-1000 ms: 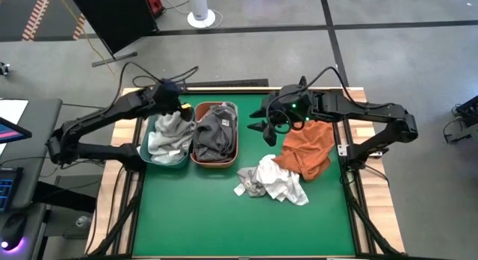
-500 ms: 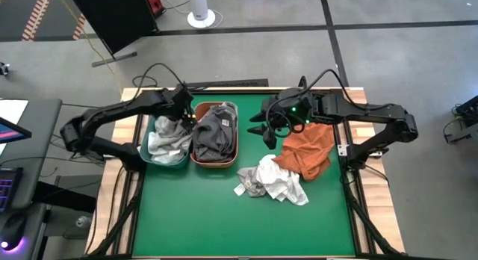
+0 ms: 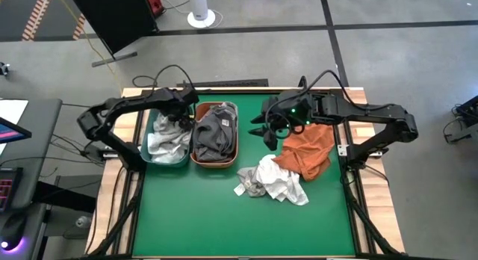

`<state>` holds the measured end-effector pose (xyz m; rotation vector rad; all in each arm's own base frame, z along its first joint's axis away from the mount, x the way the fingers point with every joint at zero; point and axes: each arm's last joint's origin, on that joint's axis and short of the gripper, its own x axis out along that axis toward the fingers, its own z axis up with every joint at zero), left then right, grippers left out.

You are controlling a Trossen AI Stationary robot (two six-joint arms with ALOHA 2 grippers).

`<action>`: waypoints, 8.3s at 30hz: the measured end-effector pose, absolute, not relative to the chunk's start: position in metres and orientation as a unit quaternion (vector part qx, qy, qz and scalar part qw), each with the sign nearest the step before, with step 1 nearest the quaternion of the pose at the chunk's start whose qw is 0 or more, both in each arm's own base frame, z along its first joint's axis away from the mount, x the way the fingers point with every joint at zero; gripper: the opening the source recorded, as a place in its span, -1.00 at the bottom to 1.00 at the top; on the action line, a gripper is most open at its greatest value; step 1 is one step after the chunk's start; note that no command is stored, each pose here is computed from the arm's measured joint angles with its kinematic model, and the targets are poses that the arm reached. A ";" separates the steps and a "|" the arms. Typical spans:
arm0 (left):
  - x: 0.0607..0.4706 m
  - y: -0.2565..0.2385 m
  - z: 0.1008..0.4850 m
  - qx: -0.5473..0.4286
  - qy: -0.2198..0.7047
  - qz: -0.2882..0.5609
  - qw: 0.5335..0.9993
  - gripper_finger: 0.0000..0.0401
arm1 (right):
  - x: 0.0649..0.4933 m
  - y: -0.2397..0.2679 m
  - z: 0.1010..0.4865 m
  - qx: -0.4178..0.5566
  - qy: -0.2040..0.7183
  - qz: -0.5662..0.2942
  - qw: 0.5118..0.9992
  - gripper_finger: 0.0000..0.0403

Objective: Sort towels by color in basket
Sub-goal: Put the light gray towel into the blue bin, then put the white towel into the blue bin, then put the light gray towel into the blue bin

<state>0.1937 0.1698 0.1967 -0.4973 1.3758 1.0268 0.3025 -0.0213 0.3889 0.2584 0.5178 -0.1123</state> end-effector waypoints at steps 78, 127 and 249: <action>0.210 0.032 0.389 -0.192 -0.035 0.013 0.981 0.32 | 0.315 0.011 0.429 0.172 0.019 -0.131 0.976 -0.87; 0.161 0.061 0.364 -0.178 0.102 0.276 0.939 -0.96 | 0.334 -0.027 0.412 0.224 0.058 -0.041 0.972 0.21; 0.082 0.045 0.384 -0.259 0.215 0.292 0.895 0.14 | 0.394 0.062 0.152 0.210 0.608 -0.148 0.751 0.08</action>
